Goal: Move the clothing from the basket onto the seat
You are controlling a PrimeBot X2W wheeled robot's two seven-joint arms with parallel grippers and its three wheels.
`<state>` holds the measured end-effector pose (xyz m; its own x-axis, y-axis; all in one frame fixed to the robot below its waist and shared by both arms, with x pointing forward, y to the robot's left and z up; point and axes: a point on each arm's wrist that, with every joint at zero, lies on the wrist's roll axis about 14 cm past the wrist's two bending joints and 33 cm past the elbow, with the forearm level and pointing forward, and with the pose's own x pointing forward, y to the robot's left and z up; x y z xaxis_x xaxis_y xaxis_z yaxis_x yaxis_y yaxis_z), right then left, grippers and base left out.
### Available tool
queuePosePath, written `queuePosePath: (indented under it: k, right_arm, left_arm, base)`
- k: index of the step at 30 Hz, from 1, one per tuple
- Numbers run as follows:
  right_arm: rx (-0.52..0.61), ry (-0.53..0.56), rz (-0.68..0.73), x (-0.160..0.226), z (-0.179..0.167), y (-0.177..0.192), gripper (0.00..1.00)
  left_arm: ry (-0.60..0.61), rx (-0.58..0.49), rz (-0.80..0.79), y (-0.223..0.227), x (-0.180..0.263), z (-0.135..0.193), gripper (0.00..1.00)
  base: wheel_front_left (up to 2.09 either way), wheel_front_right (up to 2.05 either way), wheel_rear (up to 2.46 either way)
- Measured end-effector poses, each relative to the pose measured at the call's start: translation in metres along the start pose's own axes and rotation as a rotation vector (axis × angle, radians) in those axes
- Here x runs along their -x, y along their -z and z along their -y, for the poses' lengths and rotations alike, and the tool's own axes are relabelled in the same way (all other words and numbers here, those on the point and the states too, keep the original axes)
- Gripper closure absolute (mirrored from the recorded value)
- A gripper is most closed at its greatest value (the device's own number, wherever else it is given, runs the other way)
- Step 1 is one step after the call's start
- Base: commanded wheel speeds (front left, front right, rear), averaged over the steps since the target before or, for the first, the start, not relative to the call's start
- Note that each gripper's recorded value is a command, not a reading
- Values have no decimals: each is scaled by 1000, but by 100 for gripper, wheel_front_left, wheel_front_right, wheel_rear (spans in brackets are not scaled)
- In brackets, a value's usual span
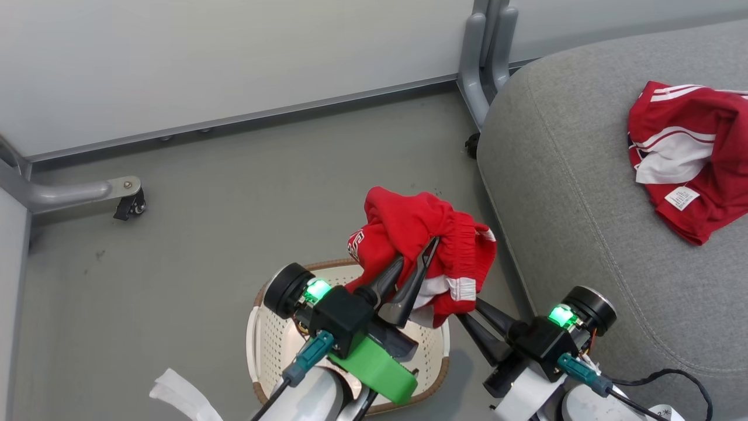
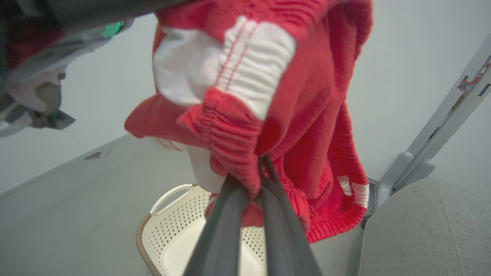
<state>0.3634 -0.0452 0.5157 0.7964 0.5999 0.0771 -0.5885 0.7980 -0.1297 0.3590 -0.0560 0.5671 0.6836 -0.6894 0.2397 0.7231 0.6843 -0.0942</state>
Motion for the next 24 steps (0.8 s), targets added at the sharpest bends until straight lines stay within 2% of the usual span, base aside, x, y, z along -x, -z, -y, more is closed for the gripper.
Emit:
queuePosePath:
  k: [1, 2, 3, 24]
  right_arm:
    - [-2, 3, 2, 0, 1, -1, 100]
    - [-4, 7, 5, 0, 1, -1, 100]
    - [-6, 10, 7, 0, 2, -2, 100]
    - [-36, 56, 9, -1, 15, 0, 100]
  left_arm:
    - [-2, -1, -2, 1, 0, -1, 70]
    - [-7, -3, -4, 2, 0, -2, 29]
    - [-13, -11, -3, 2, 0, -4, 0]
    - [-61, -39, -26, 13, -1, -25, 0]
  base:
    - [0, 0, 0]
    - [0, 0, 0]
    - [0, 0, 0]
    - [0, 0, 0]
